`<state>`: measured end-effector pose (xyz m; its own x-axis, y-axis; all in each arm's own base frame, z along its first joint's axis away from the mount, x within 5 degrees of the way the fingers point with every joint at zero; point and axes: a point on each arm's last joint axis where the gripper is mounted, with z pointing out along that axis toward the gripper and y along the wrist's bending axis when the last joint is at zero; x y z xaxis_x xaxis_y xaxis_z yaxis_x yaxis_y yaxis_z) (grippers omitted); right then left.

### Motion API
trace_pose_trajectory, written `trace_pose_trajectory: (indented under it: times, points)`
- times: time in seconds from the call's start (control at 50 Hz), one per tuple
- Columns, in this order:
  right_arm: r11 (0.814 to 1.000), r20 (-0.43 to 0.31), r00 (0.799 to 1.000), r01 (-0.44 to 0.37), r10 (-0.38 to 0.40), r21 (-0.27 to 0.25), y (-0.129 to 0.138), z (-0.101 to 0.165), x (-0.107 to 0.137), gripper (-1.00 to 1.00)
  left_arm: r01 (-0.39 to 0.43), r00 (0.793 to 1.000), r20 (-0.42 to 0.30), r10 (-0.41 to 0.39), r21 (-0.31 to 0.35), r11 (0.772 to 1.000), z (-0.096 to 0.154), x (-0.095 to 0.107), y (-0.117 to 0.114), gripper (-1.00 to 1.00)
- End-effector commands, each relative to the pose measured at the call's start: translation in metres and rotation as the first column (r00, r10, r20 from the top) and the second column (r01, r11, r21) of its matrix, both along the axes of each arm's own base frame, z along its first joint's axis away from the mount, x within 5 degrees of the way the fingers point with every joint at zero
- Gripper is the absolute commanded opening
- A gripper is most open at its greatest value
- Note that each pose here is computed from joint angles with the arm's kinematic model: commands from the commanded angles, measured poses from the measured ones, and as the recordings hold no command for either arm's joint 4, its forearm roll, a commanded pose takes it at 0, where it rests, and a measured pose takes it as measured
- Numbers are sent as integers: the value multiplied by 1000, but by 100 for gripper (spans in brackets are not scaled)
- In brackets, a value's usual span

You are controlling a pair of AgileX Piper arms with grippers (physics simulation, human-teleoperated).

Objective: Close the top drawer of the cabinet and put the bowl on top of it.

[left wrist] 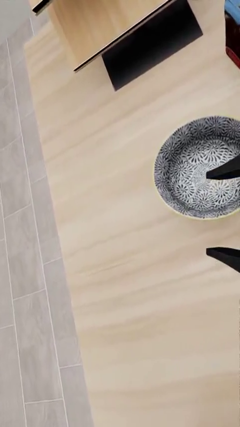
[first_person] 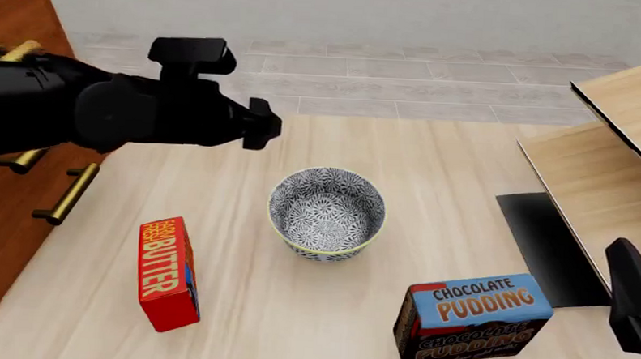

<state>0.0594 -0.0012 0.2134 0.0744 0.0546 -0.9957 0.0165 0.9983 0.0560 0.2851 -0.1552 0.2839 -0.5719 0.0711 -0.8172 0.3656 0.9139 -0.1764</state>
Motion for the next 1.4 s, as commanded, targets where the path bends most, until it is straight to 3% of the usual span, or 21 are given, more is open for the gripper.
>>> trace_pose_trajectory:
  times: [0.02, 1.4]
  points:
    - [1000, 2, 1000, -1, 1, -1, 0, 0, -1, 100, -14, 999, -33, 13, -12, 1000, -17, 5, -4, 100]
    - [1000, 8, 1000, 7, -7, 6, 0, 0, -2, 100, -54, 989, -142, 49, -32, 998, -83, 16, -17, 100]
